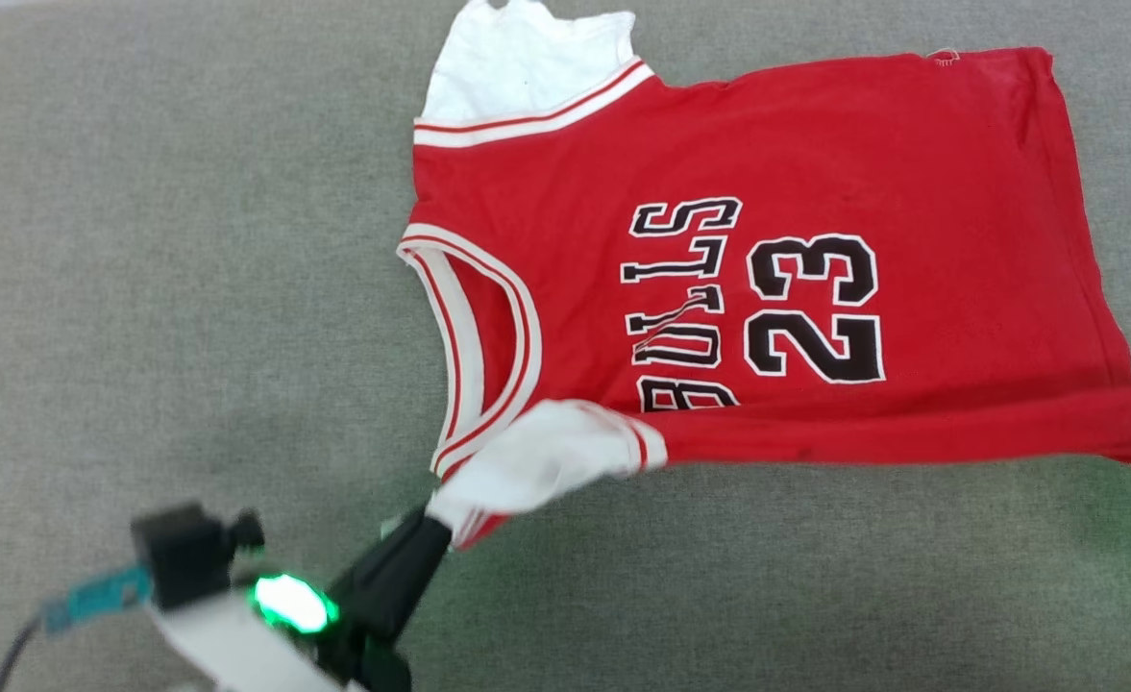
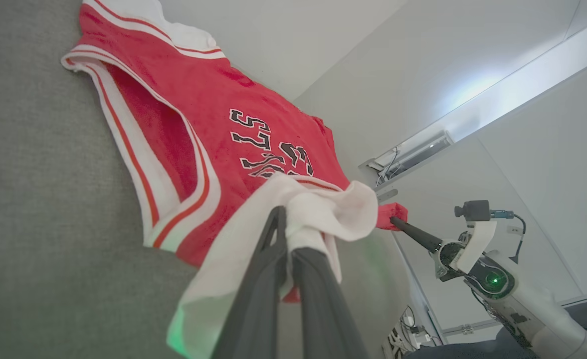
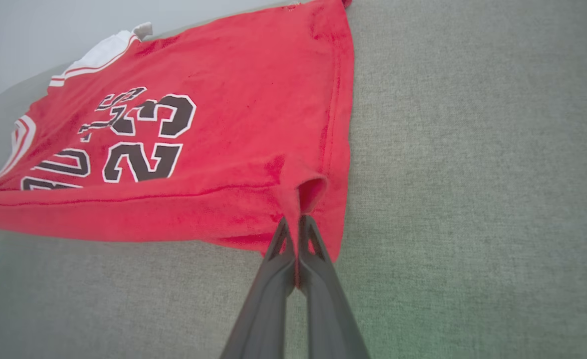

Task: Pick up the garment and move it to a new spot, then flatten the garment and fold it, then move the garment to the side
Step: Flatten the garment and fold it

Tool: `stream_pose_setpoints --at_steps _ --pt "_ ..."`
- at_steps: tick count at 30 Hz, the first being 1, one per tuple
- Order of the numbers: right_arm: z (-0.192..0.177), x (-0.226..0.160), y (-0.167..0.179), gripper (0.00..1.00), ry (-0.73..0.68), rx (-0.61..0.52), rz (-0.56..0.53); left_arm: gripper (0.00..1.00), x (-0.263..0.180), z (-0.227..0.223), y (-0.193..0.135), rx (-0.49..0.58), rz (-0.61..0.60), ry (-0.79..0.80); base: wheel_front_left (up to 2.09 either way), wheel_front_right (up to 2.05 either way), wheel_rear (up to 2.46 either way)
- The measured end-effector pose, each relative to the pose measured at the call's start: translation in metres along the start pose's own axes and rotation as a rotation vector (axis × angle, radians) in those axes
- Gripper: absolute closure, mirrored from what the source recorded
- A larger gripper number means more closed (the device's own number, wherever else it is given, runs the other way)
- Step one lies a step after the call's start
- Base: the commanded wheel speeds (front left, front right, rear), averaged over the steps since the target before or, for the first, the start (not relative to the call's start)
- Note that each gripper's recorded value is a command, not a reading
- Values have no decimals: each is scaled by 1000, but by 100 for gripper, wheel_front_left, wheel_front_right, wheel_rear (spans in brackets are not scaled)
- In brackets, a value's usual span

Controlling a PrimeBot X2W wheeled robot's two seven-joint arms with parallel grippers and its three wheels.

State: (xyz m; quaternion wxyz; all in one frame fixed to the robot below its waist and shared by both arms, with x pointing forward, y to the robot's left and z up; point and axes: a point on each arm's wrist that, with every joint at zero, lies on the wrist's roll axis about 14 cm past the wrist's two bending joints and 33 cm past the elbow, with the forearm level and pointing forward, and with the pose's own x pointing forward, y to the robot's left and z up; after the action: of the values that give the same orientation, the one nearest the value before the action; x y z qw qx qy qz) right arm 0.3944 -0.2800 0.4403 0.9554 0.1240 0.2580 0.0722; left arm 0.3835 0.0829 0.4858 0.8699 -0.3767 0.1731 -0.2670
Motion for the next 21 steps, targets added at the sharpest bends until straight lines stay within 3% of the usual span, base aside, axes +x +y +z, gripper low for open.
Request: stream_pose_setpoints --at_steps 6,9,15,21 --pt "29 17 7 100 -63 0 -1 100 39 24 -3 85 -82 21 0 0 0" --pt "38 29 4 100 -74 6 -19 100 64 34 -3 79 -118 24 0 0 0" --pt "44 56 3 100 -75 35 -31 100 107 51 21 86 -90 15 0 0 0" --pt "26 73 -6 100 -33 53 -62 100 133 40 63 92 8 18 0 0 0"
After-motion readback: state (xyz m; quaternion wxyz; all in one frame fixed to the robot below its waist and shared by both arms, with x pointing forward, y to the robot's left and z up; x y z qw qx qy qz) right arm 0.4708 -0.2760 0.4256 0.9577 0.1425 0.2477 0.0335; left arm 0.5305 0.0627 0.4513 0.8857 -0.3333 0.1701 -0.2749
